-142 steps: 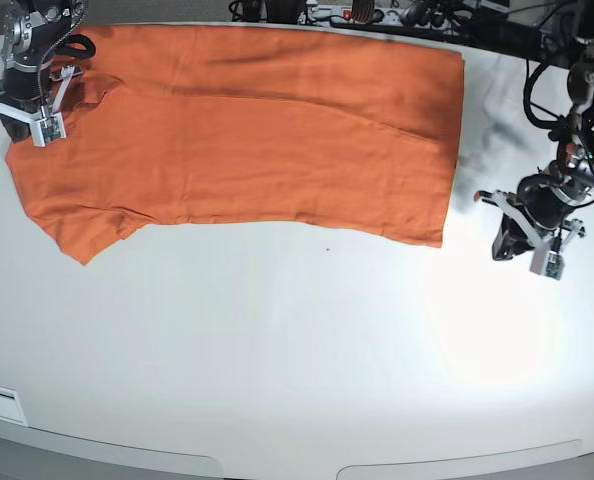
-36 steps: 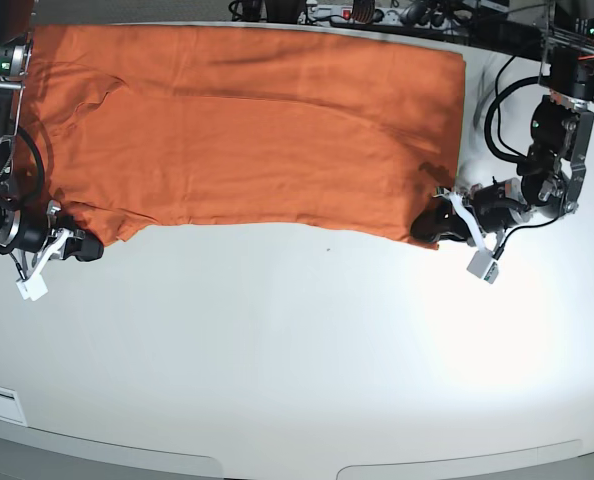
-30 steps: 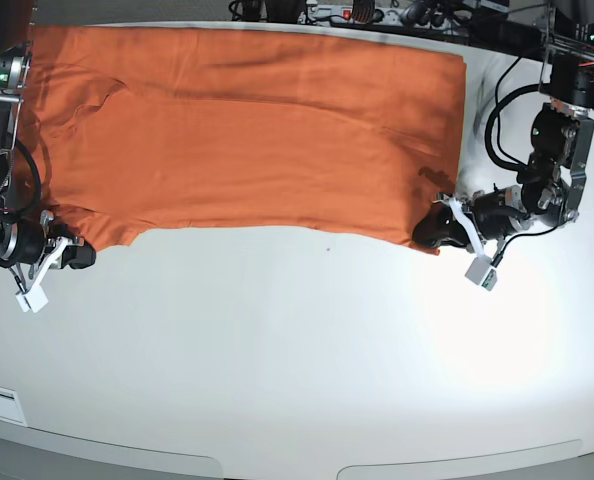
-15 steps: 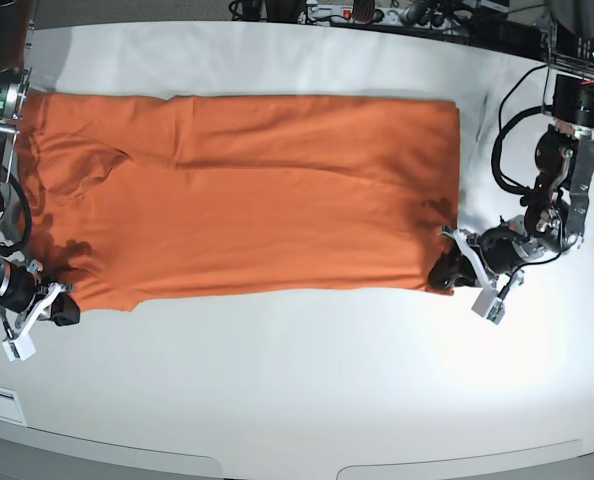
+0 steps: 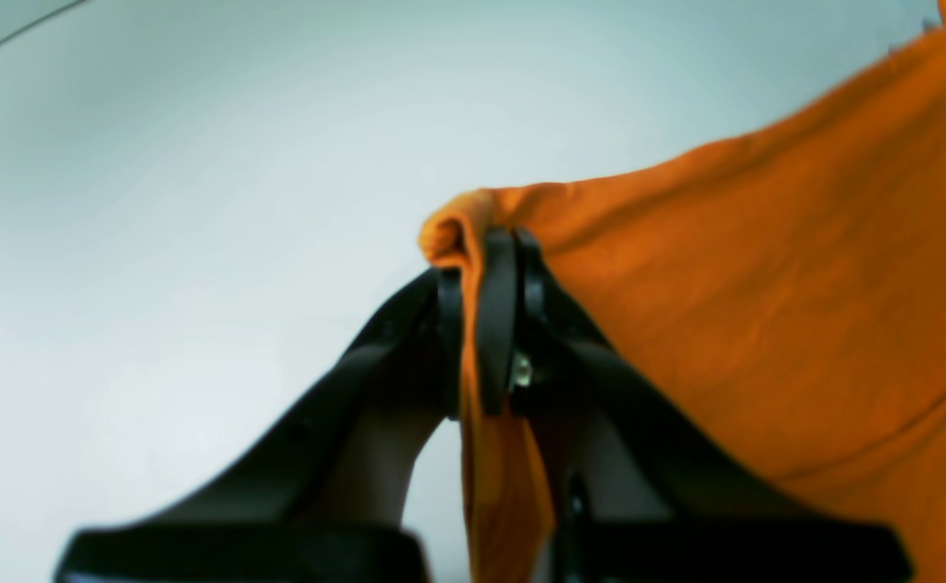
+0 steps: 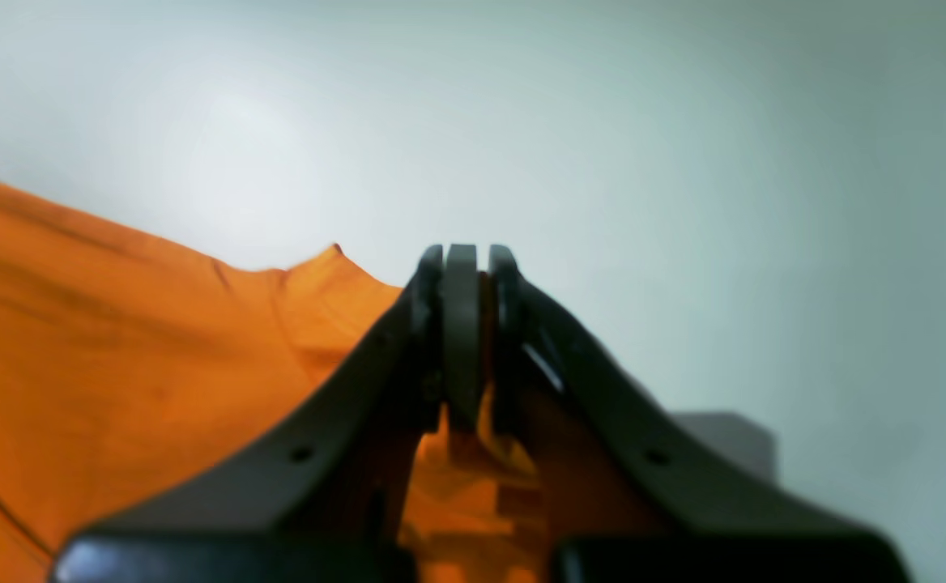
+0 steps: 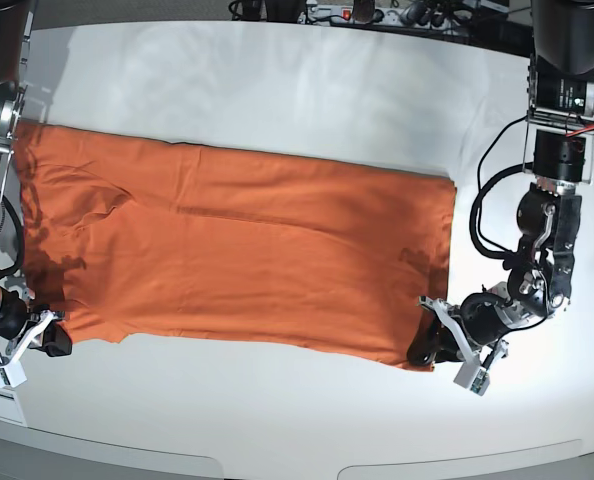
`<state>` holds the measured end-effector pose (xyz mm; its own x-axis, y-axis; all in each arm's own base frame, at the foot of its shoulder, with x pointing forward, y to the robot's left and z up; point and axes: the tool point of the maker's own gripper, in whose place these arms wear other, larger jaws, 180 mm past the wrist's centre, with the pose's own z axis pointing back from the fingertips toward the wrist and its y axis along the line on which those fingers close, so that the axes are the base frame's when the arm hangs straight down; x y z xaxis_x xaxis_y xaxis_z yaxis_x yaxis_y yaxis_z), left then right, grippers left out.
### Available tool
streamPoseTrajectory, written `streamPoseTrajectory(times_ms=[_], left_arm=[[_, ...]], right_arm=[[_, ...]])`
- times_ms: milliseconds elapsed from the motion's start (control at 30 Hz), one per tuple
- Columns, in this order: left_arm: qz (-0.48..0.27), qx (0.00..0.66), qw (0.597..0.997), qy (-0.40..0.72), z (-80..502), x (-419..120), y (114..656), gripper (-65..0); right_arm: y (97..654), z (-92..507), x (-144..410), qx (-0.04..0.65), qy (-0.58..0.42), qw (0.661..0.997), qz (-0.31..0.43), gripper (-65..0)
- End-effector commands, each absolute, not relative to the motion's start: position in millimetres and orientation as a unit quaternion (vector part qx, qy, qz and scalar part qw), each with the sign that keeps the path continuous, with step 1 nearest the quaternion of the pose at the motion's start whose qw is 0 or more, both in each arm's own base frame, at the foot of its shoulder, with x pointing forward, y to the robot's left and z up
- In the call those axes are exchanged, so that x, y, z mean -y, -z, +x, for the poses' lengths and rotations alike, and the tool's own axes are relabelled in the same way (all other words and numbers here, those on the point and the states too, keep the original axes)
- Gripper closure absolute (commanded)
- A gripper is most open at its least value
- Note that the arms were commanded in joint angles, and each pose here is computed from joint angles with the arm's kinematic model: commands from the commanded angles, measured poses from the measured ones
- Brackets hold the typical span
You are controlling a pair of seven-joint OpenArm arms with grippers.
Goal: Fold the T-shirt properly
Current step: 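Lift the hem corners and fold them over toward the collar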
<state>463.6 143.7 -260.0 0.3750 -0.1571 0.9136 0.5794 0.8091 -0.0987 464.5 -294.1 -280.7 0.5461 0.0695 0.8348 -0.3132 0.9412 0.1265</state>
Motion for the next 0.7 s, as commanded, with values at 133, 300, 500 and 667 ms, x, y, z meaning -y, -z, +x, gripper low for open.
streamPoseTrajectory(times_ms=[133, 300, 500, 667], left_arm=[[-0.243, 0.528, 0.780, 0.231, 476, -145, 236, 0.0], [-0.307, 0.477, 0.785, 0.249, 455, -130, 244, 0.0], [-0.362, 0.432, 0.792, 0.234, 436, -128, 246, 0.0], [-0.379, 0.410, 0.796, 0.232, 427, -132, 247, 0.0]], right_arm=[[253, 475, 302, 0.494, -0.112, 0.854, 0.122, 0.0], [262, 466, 295, 0.468, -0.103, 0.864, 0.154, 0.0], [291, 441, 286, 0.420, -0.087, 0.881, 0.198, 0.0], [301, 425, 289, 0.409, -0.099, 0.888, 0.188, 0.0]])
